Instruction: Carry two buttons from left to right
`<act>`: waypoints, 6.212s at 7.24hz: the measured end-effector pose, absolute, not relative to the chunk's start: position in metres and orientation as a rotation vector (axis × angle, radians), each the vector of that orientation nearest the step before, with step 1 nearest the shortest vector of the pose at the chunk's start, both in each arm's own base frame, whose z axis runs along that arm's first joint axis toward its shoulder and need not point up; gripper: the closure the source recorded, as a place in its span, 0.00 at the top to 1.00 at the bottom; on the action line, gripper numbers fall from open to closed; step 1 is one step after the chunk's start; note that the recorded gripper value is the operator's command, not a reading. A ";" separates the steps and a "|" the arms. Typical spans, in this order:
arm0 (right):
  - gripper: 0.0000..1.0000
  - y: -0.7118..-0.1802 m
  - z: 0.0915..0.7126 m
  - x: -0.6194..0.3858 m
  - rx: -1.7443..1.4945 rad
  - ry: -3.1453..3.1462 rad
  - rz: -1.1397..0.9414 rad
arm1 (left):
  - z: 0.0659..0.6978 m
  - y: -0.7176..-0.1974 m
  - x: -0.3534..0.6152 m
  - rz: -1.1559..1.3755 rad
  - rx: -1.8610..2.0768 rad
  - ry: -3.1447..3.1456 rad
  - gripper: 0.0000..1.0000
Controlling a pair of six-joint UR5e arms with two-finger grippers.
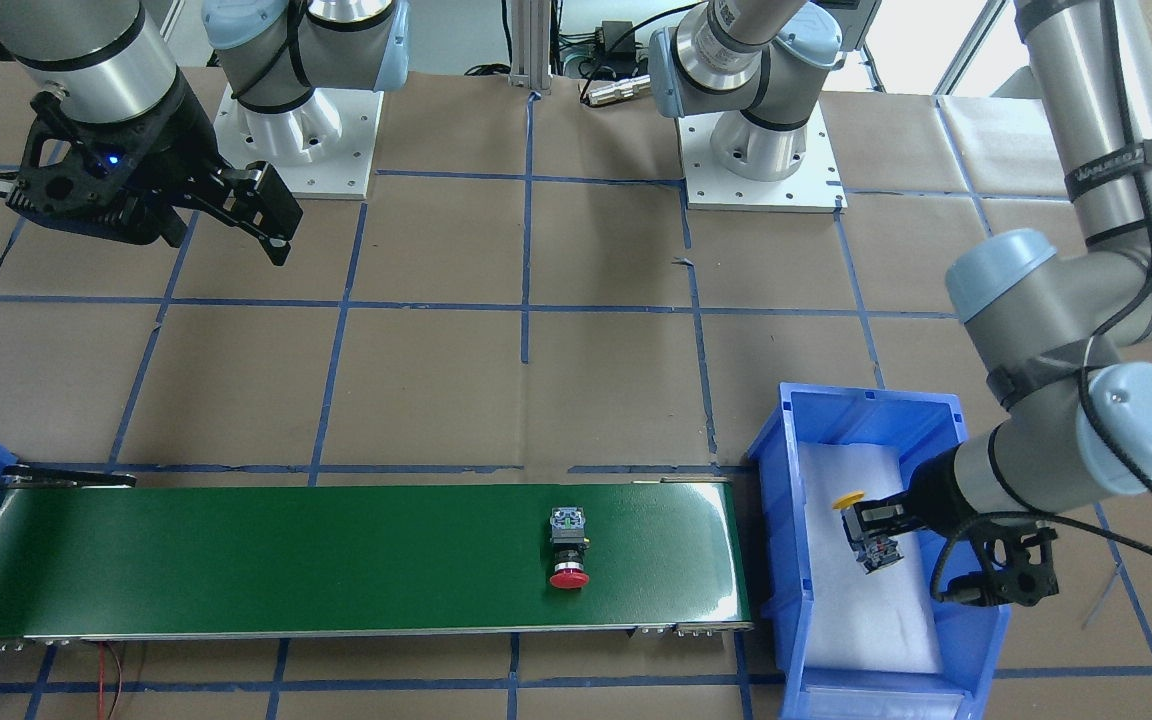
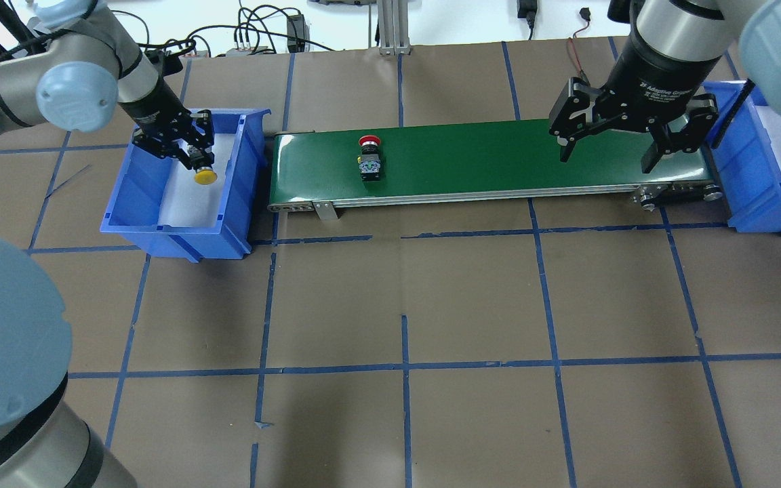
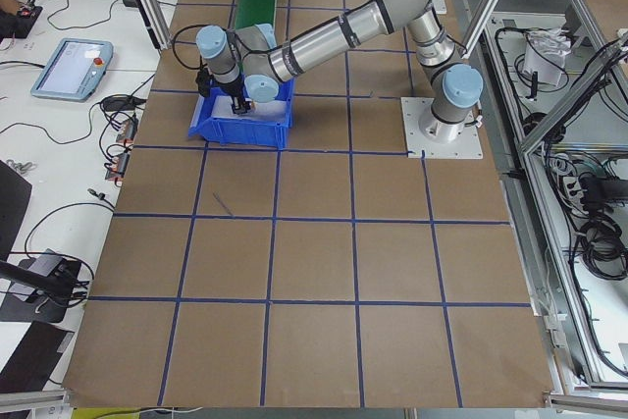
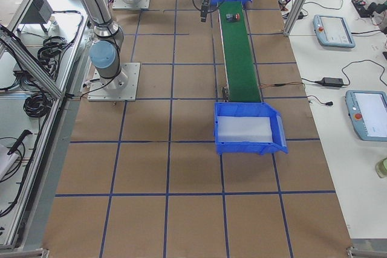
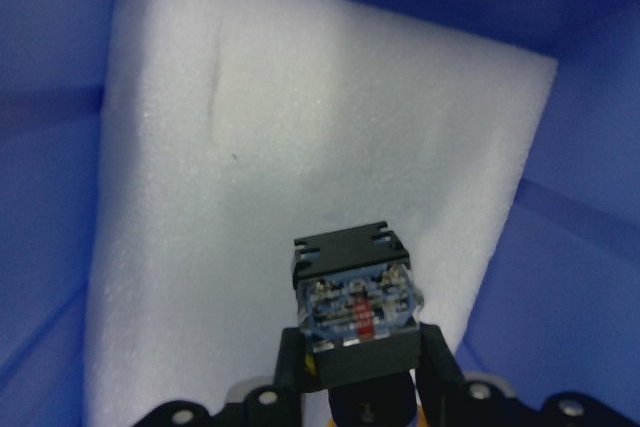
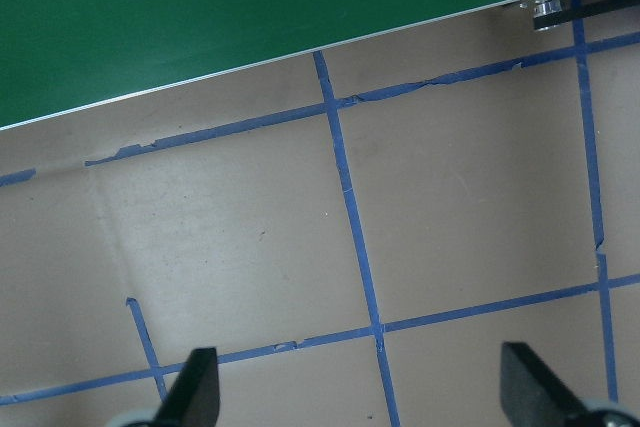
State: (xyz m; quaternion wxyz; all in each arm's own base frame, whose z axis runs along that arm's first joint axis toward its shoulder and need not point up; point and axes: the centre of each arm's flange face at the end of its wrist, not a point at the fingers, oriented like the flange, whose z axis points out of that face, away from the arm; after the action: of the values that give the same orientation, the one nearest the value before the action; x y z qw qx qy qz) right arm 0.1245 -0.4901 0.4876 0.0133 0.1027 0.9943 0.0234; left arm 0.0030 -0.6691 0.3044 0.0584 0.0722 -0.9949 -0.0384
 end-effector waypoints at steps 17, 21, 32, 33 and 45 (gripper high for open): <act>1.00 -0.489 0.486 0.125 0.316 3.098 0.076 | 0.354 -0.651 -0.167 0.029 -0.237 -3.208 0.98; 1.00 -0.489 0.486 0.127 0.304 3.094 0.071 | 0.460 -0.566 -0.159 -0.037 -0.172 -3.159 1.00; 1.00 -0.490 0.486 0.126 0.306 3.097 0.064 | 0.476 -0.468 -0.155 -0.056 -0.195 -3.217 1.00; 1.00 -0.490 0.485 0.125 0.305 3.097 0.064 | 0.477 -0.467 -0.155 -0.051 -0.195 -3.218 1.00; 1.00 -0.491 0.485 0.126 0.304 3.093 0.060 | 0.475 -0.455 -0.155 -0.060 -0.204 -3.221 1.00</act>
State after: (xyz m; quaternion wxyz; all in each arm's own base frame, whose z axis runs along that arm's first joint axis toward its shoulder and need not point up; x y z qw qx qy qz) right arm 0.1258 -0.4908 0.4851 0.0167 0.0979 0.9949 0.0192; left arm -0.1549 -0.4548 0.4746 -0.0434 -0.0632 -0.9969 -0.0186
